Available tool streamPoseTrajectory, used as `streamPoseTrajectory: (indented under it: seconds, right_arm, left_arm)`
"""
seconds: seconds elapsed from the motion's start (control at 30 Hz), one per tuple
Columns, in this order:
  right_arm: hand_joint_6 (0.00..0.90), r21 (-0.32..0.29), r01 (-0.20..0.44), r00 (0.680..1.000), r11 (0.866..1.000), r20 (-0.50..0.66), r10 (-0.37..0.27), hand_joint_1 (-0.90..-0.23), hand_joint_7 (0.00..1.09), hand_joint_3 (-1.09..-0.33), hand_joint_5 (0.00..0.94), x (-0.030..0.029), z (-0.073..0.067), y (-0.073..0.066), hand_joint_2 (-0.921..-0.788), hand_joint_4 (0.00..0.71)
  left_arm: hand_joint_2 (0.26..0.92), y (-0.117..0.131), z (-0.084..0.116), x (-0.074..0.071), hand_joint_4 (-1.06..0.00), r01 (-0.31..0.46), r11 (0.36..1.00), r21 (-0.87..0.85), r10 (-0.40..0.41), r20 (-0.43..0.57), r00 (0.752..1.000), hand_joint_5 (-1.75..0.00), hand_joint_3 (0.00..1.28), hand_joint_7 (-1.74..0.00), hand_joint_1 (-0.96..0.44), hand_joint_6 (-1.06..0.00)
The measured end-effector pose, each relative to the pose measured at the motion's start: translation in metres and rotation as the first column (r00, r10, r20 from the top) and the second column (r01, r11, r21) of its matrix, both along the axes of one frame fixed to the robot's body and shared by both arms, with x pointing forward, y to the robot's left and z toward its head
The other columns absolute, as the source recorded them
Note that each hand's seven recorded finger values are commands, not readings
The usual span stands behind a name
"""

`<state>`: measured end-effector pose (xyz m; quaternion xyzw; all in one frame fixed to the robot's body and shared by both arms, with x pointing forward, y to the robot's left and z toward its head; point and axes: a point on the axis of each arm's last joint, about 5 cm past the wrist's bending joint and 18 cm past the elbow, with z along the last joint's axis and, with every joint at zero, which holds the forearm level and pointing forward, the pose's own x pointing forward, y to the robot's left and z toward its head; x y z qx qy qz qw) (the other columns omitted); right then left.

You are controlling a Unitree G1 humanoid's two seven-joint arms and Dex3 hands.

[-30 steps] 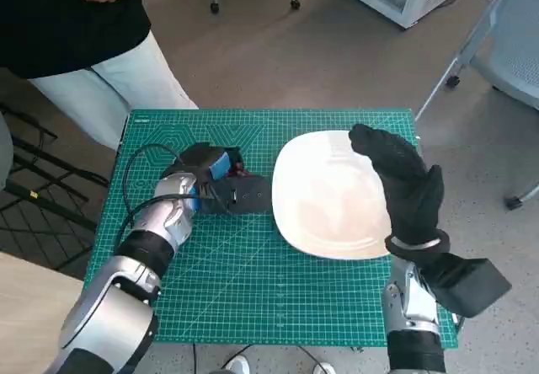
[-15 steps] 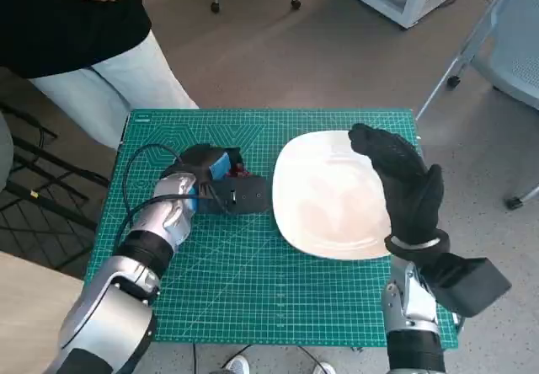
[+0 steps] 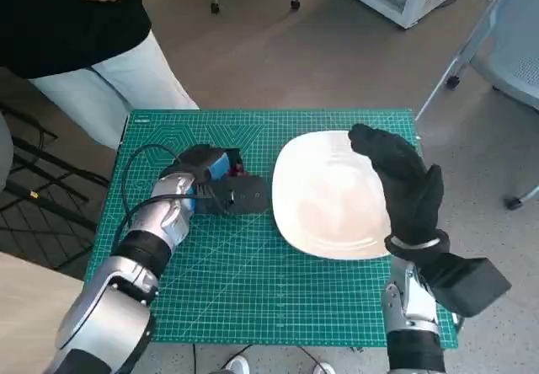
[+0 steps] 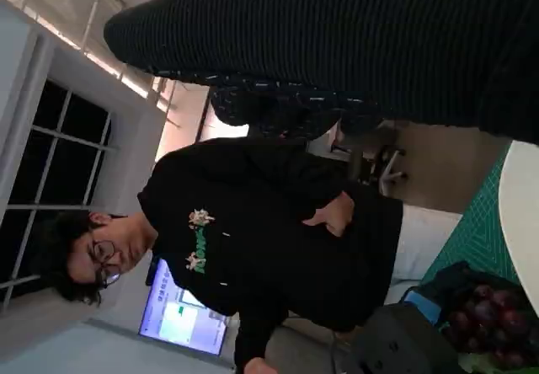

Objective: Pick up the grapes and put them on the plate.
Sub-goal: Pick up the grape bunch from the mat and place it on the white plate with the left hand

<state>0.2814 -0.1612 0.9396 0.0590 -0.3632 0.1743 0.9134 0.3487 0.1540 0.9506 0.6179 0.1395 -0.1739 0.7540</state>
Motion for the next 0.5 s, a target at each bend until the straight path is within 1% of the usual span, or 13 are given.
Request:
streamPoseTrajectory:
  seconds: [0.1,0.23,0.37,0.5]
  right_arm:
    - [0.0,0.0,0.0,1.0,1.0,-0.001,0.0,-0.666,0.56,-0.737,0.009,0.0002,0.0,0.0,-0.921,0.414]
    - [0.0,0.001,0.0,1.0,1.0,-0.001,0.0,-0.666,0.56,-0.738,0.009,0.0007,0.0,0.0,-0.921,0.414]
    - [0.0,0.003,0.0,1.0,1.0,0.001,0.0,-0.666,0.56,-0.738,0.009,0.0011,0.001,0.0,-0.921,0.414]
    - [0.0,0.008,0.002,1.0,1.0,0.005,-0.002,-0.666,0.56,-0.738,0.009,0.0016,0.002,-0.001,-0.921,0.415]
  left_arm:
    - [0.921,0.0,0.005,0.0,-0.44,0.01,1.0,-0.017,-0.01,0.004,1.0,-1.6,0.2,-0.99,0.0,-0.63]
    - [0.921,-0.001,0.01,-0.004,-0.46,0.044,0.998,-0.042,-0.042,0.033,0.999,-1.57,0.2,-1.0,0.0,-0.62]
    - [0.921,-0.001,0.016,-0.01,-0.49,0.082,0.994,-0.066,-0.076,0.09,0.993,-1.5,0.18,-1.06,0.0,-0.59]
    - [0.921,0.001,0.026,-0.017,-0.49,0.113,0.99,-0.09,-0.097,0.163,0.982,-1.5,0.19,-1.06,0.0,-0.59]
